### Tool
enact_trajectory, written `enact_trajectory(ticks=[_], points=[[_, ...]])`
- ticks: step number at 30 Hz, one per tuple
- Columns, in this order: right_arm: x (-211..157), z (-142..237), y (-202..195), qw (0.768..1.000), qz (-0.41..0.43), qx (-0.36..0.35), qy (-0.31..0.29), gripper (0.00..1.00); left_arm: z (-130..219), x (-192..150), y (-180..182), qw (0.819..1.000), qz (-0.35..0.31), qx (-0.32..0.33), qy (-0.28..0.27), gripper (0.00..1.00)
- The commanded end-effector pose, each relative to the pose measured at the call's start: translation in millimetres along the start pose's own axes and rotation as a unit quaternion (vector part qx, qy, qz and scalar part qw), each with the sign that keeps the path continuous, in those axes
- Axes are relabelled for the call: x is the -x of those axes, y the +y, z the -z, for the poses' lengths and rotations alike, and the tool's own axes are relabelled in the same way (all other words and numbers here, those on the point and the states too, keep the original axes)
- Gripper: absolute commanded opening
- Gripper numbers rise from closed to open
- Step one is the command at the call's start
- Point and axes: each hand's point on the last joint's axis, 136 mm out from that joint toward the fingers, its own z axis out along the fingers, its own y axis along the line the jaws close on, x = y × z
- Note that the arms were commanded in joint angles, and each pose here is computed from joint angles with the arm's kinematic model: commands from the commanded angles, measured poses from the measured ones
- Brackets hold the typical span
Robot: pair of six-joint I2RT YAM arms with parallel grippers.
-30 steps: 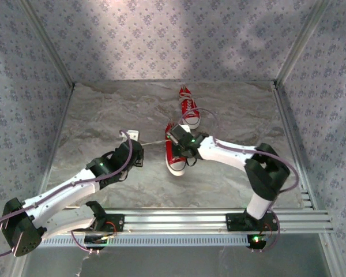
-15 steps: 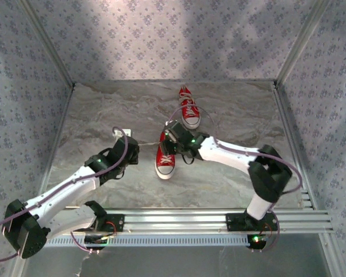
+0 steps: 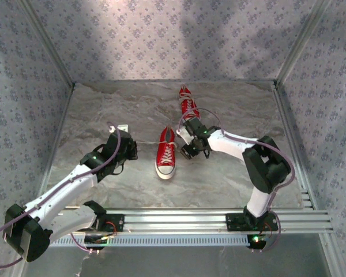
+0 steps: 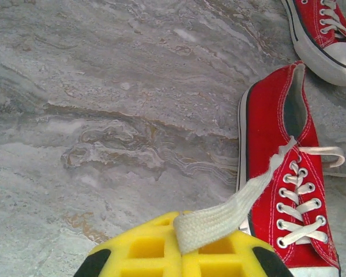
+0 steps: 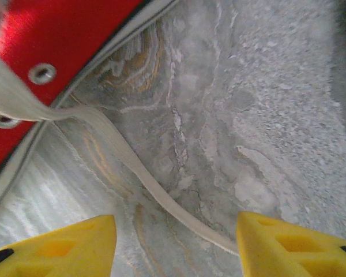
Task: Tie the shoes
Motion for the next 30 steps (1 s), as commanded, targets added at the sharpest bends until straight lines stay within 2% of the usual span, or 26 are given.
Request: enact_trajectory(ticks=[1,8,11,16,18,21,24,30], points=[[4,-4,0,0.999,0.038,0.021,0.014,0.58,4,11,-10,1.0,0.002,-0.019,-0.007,0.0],[1,-15,1,0.998,0.04,0.028,0.049,0.58,5,13,-11,1.0,-0.001,-0.019,-0.007,0.0],[-8,-21,-1,0.996,0.038,0.008,0.079,0.56,6,13,-8,1.0,0.0,-0.015,-0.009,0.0],[-26,-28,1,0.993,0.019,-0.014,0.116,0.44,6,14,-9,1.0,-0.001,-0.015,-0.011,0.0],[-28,-24,6,0.994,0.003,-0.001,0.112,0.34,6,15,-10,1.0,-0.002,-0.016,-0.011,0.0],[-21,-14,10,0.996,-0.016,0.011,0.087,0.12,7,17,-13,1.0,-0.003,-0.022,-0.01,0.0],[-20,4,11,0.998,-0.038,0.005,0.059,0.0,10,20,-18,0.999,-0.004,-0.036,-0.011,0.0],[4,72,6,0.992,-0.11,-0.016,-0.064,0.0,20,30,-33,0.998,-0.011,-0.068,-0.015,0.0]])
